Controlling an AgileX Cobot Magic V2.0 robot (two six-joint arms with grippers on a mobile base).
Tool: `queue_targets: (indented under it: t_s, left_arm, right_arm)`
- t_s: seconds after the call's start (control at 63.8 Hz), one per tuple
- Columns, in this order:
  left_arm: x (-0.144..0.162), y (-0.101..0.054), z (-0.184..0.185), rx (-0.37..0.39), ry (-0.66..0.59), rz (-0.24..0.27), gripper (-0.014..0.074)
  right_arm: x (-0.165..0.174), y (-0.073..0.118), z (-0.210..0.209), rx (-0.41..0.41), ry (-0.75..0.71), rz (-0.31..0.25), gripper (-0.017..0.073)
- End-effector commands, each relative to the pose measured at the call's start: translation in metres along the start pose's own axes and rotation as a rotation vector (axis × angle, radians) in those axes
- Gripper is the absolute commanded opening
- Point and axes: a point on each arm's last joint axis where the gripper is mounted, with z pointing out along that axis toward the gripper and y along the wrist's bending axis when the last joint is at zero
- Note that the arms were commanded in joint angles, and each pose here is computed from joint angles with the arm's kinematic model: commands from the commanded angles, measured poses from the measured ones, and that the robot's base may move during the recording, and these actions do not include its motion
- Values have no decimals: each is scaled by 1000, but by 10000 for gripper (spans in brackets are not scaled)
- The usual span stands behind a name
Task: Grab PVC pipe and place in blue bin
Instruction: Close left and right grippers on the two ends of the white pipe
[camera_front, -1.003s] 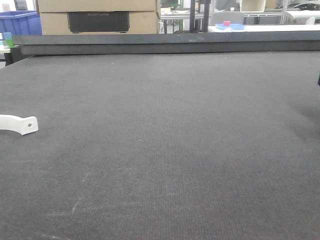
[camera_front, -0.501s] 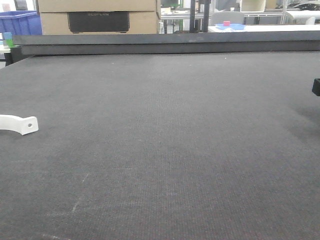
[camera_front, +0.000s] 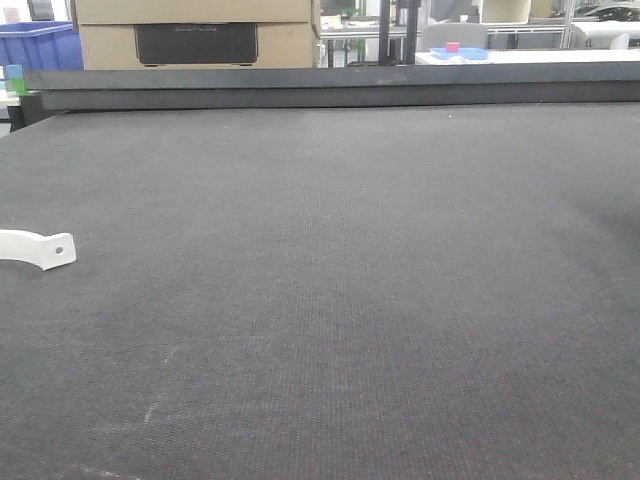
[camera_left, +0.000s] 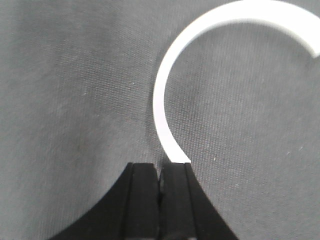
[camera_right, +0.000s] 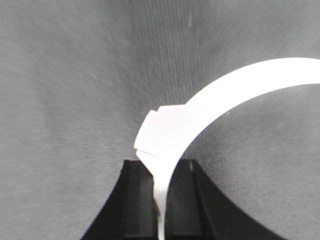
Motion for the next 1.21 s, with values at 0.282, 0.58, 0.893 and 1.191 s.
queue_targets:
  t_s: [0.282, 0.58, 0.893, 1.191]
  left_arm:
    - [-36, -1, 72, 33, 1, 97, 322]
    - [-55, 0, 108, 37, 35, 110, 259]
    - [-60, 0, 119, 54, 128, 128, 183]
    - [-56, -1, 118, 68, 176, 123, -69]
  right_arm:
    - [1, -1, -10, 5, -25, -27, -168]
    - [1, -1, -10, 6, -22, -27, -168]
    - [2, -1, -10, 6, -20, -27, -168]
    - [0, -1, -10, 4, -35, -27, -168]
